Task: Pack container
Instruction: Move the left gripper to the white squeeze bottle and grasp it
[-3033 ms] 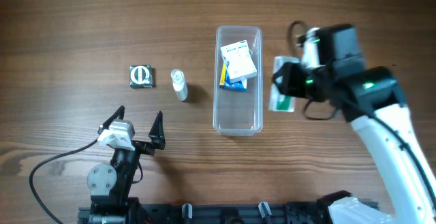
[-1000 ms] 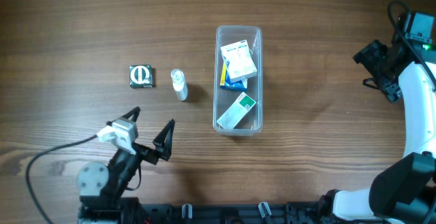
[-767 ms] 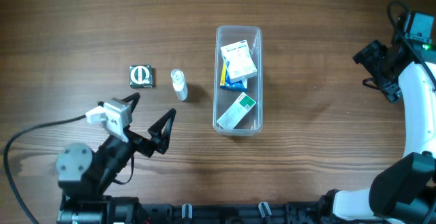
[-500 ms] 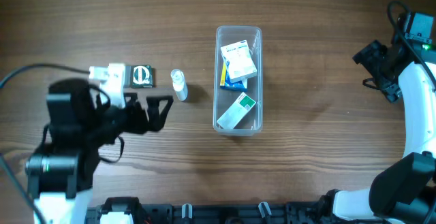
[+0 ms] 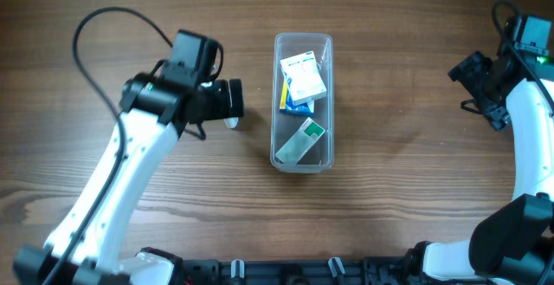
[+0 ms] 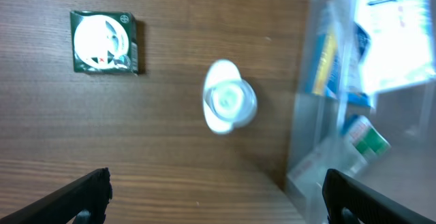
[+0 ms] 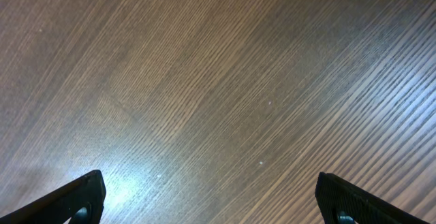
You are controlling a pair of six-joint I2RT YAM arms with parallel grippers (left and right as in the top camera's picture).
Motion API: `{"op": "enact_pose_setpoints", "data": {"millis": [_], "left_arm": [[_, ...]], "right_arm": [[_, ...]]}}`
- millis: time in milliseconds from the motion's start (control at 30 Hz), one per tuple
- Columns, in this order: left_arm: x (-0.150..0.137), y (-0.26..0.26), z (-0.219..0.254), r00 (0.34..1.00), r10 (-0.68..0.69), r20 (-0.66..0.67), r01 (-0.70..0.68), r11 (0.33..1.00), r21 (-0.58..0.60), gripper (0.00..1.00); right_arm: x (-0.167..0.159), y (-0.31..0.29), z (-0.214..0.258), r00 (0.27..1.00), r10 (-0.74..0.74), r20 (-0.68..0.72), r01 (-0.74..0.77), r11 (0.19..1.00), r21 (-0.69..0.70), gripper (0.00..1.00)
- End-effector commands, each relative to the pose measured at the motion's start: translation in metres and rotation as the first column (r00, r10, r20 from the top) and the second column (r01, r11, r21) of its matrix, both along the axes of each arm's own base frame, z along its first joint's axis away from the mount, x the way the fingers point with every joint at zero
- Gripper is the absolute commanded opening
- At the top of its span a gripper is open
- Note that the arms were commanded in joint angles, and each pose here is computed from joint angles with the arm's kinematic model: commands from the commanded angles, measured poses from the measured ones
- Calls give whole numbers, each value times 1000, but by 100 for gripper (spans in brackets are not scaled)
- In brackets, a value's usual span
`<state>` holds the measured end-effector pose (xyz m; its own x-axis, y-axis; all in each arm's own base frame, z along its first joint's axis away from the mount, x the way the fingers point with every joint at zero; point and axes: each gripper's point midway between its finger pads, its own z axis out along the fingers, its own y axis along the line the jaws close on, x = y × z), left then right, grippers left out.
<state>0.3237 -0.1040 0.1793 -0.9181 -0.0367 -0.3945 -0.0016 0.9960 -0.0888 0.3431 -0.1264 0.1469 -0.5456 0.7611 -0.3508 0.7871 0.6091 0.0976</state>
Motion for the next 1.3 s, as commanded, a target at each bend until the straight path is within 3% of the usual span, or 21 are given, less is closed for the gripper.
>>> {"op": "enact_pose_setpoints", "data": {"millis": [0, 233, 433, 967, 1267], "left_arm": [[29, 10, -15, 1000, 10, -3, -10, 998, 61, 100], [53, -10, -37, 997, -83, 6, 83, 996, 17, 100], [53, -12, -79, 993, -53, -109, 56, 998, 23, 100], [39, -12, -106, 973, -58, -224, 65, 998, 26, 100], [47, -10, -106, 979, -76, -188, 88, 995, 55, 100]], "right_arm": [[0, 1, -4, 1000, 8, -7, -8, 1000, 9, 100], [1, 1, -4, 1000, 8, -7, -8, 1000, 9, 100], [0, 1, -4, 1000, 8, -7, -8, 1000, 9, 100], [0, 1, -4, 1000, 8, -7, -8, 1000, 9, 100], [0, 1, -4, 1000, 8, -7, -8, 1000, 9, 100]]}}
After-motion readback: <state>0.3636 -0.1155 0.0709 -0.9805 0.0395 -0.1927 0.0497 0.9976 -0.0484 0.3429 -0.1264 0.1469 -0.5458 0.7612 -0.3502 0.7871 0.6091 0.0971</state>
